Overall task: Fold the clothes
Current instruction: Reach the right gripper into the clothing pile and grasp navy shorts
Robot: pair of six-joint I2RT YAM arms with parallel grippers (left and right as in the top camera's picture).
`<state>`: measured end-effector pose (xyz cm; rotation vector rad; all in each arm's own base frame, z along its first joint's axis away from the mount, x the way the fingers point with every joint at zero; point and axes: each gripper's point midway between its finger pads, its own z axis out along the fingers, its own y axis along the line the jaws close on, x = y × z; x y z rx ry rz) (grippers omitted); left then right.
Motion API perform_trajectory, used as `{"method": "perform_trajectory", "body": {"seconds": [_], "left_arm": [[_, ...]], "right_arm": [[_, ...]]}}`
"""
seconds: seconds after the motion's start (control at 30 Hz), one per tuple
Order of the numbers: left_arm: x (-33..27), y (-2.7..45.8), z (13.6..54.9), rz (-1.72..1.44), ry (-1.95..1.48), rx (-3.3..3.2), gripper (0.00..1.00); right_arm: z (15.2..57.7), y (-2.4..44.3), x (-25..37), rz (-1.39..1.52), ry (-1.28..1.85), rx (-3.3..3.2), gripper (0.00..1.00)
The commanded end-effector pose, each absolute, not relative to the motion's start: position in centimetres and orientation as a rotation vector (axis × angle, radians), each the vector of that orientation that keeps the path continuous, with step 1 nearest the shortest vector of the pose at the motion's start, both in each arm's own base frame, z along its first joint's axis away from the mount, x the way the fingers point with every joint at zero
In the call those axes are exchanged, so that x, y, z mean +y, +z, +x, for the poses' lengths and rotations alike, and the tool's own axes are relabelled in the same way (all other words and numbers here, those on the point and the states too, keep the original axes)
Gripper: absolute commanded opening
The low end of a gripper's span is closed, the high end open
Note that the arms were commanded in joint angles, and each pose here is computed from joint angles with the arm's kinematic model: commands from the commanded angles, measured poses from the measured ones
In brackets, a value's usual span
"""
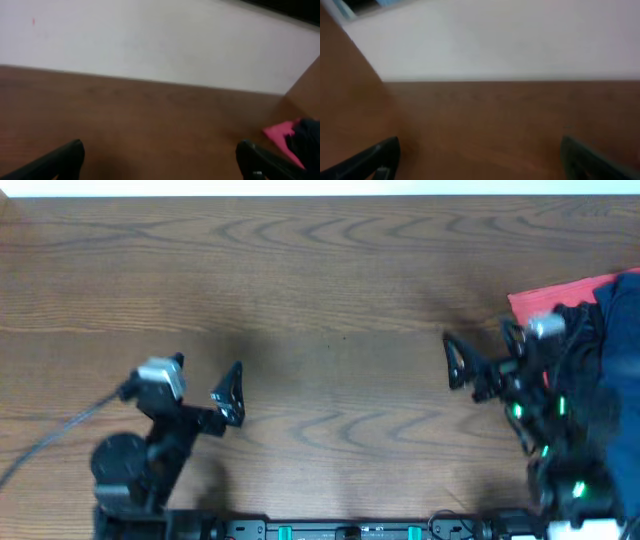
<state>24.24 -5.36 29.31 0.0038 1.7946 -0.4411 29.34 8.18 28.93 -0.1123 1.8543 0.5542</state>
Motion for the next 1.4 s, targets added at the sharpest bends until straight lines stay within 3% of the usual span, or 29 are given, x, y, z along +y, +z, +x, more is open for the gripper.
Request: {"method": "perform_trajectory", "body": {"seconds": [0.0, 0.27, 0.37, 0.6, 0.73, 0.83, 1.07, 1.3, 1.37], "left_arm": [[-5.5, 31.5, 26.3, 0.06, -0.397, 1.883, 0.98], [-5.7, 29.8, 31.2, 0.013, -0.406, 2.299, 0.98], [-5.8, 27.7, 32.1, -0.018, -0.42, 2.419, 0.98], [-7.0, 24.0, 31.9, -0.035, -0.524, 2.583, 0.98], [-7.0, 23.3, 31.3, -0.046, -0.526, 2.627, 0.98], [-7.0, 23.2, 31.1, -0.049, -0.527, 2.636, 0.98], [-6.9, 22.7, 30.1, -0.062, -0.53, 2.683, 0.98], [-6.9, 22.5, 29.8, -0.065, -0.531, 2.697, 0.98], [-6.9, 22.5, 29.8, -0.065, -0.531, 2.697, 0.98]], "right_arm": [[31.3, 29.6, 9.1, -0.232, 0.551, 1.99, 0.99], [32.9, 25.3, 10.3, -0.25, 0.668, 2.304, 0.99], [34.2, 24.1, 8.9, -0.082, 0.626, 2.388, 0.99], [38.2, 22.9, -3.5, 0.427, 0.05, 2.622, 0.99], [41.7, 22.9, -9.8, 0.609, -0.036, 2.608, 0.99], [44.2, 22.3, -14.8, 0.742, -0.073, 2.546, 0.89], [44.9, 17.5, -25.0, 1.001, -0.22, 2.478, 0.98], [42.5, 11.5, -30.5, 1.163, -0.381, 2.529, 0.84], [41.9, 10.1, -31.2, 1.191, -0.402, 2.555, 0.76]]}}
